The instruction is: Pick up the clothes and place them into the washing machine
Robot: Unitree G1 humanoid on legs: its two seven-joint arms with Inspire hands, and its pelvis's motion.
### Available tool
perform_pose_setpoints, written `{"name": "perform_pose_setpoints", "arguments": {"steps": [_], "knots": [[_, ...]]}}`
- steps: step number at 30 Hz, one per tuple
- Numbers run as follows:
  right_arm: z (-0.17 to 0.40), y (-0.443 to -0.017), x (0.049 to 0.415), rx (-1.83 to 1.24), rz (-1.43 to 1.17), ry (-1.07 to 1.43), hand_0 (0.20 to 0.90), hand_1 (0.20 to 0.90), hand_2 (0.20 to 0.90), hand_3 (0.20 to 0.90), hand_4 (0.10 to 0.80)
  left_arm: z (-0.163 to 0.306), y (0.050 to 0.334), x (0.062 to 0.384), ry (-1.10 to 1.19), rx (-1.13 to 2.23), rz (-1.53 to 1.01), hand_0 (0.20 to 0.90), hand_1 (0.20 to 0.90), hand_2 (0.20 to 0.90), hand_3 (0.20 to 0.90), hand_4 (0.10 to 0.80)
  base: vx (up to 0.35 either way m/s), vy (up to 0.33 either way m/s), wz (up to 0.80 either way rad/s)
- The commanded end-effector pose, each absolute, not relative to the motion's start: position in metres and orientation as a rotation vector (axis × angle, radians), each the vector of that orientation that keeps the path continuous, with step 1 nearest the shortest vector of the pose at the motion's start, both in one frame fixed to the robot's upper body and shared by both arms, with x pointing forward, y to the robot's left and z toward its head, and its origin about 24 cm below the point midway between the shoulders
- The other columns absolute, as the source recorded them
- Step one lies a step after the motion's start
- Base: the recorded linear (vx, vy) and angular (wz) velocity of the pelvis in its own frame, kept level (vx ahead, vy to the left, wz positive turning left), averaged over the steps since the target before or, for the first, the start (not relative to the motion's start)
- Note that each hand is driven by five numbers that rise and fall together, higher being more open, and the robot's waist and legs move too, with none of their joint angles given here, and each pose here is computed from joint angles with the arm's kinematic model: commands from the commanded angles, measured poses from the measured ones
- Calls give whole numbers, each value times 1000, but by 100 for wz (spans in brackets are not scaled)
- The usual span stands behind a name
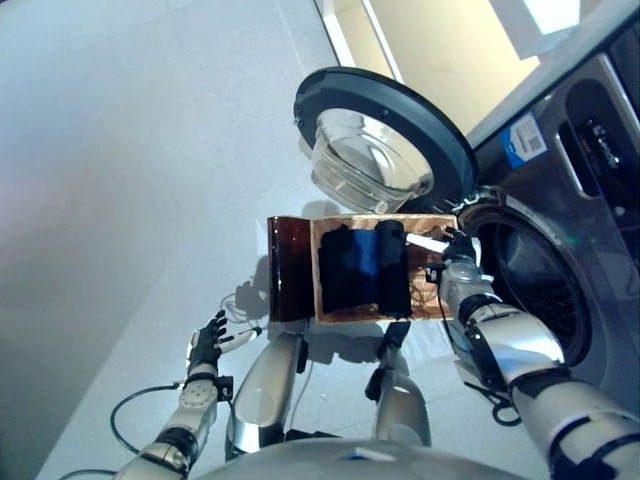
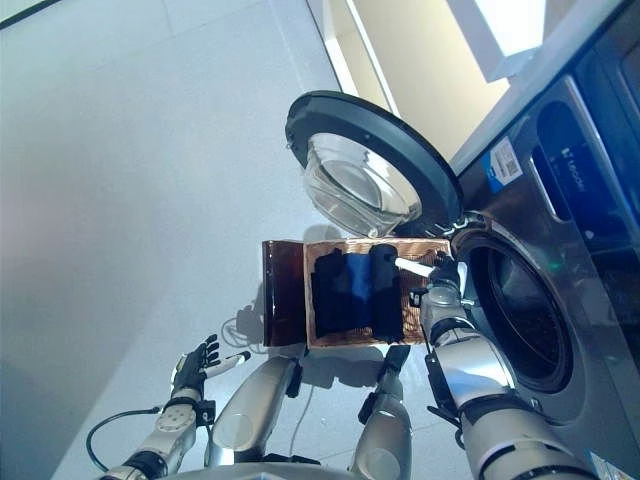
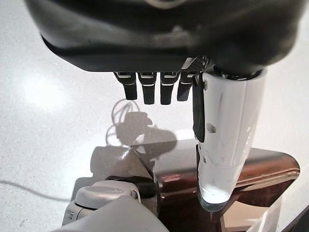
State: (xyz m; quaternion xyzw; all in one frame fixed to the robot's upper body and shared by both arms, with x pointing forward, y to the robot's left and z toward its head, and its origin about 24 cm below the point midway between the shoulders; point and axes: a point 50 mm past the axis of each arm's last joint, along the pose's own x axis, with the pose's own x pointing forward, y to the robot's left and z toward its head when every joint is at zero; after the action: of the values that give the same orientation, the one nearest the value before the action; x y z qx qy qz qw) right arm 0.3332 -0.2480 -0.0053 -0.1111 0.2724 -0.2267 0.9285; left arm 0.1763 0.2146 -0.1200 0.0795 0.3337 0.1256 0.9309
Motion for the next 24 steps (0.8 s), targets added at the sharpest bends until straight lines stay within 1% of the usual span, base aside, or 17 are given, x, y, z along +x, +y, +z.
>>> {"name": "perform_pose_setpoints", "arguments": {"steps": [1,3,5,7,10,11,14,16,18,20,21,24], "knots": [[23,-266,346,-318,-524,475,900,900,900,900,800,-100,235,190,551,217,333,900,900,900,900,800,2,-3,13],[23,-266,346,-321,-541,471,900,900,900,900,800,-87,231,202,458,204,343,900,900,900,900,800,0,13,8],[23,-267,345,-320,-547,471,900,900,900,900,800,-82,230,205,432,202,347,900,900,900,900,800,0,0,0],[25,-269,346,-311,-574,465,900,900,900,900,800,-59,225,223,289,241,322,900,900,900,900,800,10,11,6],[26,-270,345,-305,-586,463,900,900,900,900,800,-46,224,231,223,224,323,900,900,900,900,800,24,19,6],[25,-272,344,-310,-598,470,900,900,900,900,800,-27,219,241,121,170,325,900,900,900,900,800,35,19,5],[27,-277,343,-309,-619,474,900,900,900,900,800,-3,212,250,-4,99,327,900,900,900,900,800,39,26,10],[28,-278,343,-305,-625,472,900,900,900,900,800,4,210,253,-37,85,320,900,900,900,900,800,9,9,4],[32,-283,344,-313,-642,470,900,900,900,900,800,24,205,258,-137,37,318,900,900,900,900,800,42,38,-1],[33,-284,344,-314,-645,467,900,900,900,900,800,29,203,259,-160,25,316,900,900,900,900,800,48,34,-3],[33,-285,343,-321,-647,467,900,900,900,900,800,43,199,260,-228,6,301,900,900,900,900,800,55,32,-2],[32,-288,341,-327,-658,479,900,900,900,900,800,51,195,260,-271,-29,295,900,900,900,900,800,70,26,1]]}}
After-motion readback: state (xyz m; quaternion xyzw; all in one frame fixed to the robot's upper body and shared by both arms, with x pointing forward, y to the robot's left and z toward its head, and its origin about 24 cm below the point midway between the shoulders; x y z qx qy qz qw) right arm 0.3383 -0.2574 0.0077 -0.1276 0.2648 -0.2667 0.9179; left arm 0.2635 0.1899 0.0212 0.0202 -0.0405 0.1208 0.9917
